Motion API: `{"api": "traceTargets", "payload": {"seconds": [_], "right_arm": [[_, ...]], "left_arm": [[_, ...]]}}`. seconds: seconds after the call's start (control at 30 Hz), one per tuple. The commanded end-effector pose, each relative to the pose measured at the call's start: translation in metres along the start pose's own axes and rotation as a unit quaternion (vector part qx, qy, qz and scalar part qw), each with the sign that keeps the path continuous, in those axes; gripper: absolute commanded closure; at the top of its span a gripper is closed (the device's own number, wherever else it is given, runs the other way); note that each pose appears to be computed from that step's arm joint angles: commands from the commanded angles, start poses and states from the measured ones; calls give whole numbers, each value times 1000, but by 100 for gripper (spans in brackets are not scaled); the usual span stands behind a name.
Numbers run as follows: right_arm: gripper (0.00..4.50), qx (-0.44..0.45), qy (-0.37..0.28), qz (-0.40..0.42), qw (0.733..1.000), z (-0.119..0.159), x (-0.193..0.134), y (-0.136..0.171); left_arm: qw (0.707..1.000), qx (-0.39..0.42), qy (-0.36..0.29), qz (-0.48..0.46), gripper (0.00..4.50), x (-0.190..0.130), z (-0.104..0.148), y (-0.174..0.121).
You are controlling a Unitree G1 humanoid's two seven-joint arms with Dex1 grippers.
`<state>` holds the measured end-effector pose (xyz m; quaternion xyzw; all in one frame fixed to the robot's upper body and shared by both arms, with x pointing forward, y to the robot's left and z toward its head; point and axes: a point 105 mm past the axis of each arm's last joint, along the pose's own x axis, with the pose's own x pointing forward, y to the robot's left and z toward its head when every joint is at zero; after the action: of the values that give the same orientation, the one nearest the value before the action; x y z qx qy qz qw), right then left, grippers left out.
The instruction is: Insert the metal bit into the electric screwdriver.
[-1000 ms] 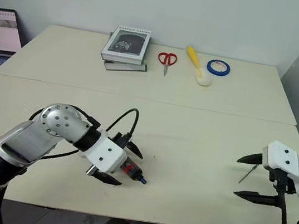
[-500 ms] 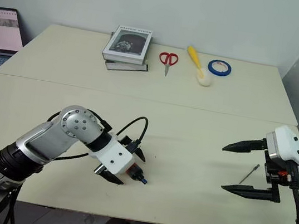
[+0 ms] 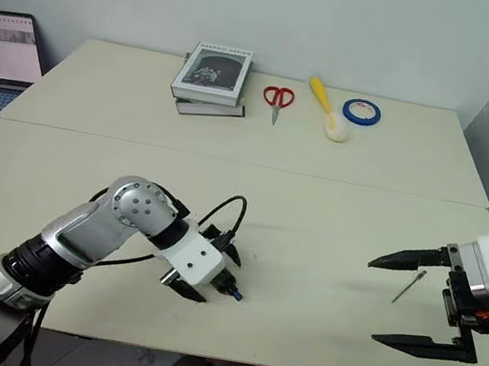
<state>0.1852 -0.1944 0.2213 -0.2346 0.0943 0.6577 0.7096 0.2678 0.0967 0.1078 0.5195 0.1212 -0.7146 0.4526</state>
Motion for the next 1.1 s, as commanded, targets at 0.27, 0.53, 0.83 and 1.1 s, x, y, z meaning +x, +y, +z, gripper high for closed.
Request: {"api": "traceTargets", "payload": {"seconds": [0.27,0.53,0.83,1.1], "right_arm": [[0,-15,14,4,1000,6,-2,2],[0,-11,16,7,1000,5,-1,2],[0,-11,16,9,1000,4,0,2],[0,-12,19,8,1000,3,0,2]], "left_arm": [[997,46,51,-24,4,-5,-8,14],[997,41,51,-35,4,-3,-6,15],[998,46,26,-37,4,4,9,20],[997,51,32,-42,4,10,9,21]]}}
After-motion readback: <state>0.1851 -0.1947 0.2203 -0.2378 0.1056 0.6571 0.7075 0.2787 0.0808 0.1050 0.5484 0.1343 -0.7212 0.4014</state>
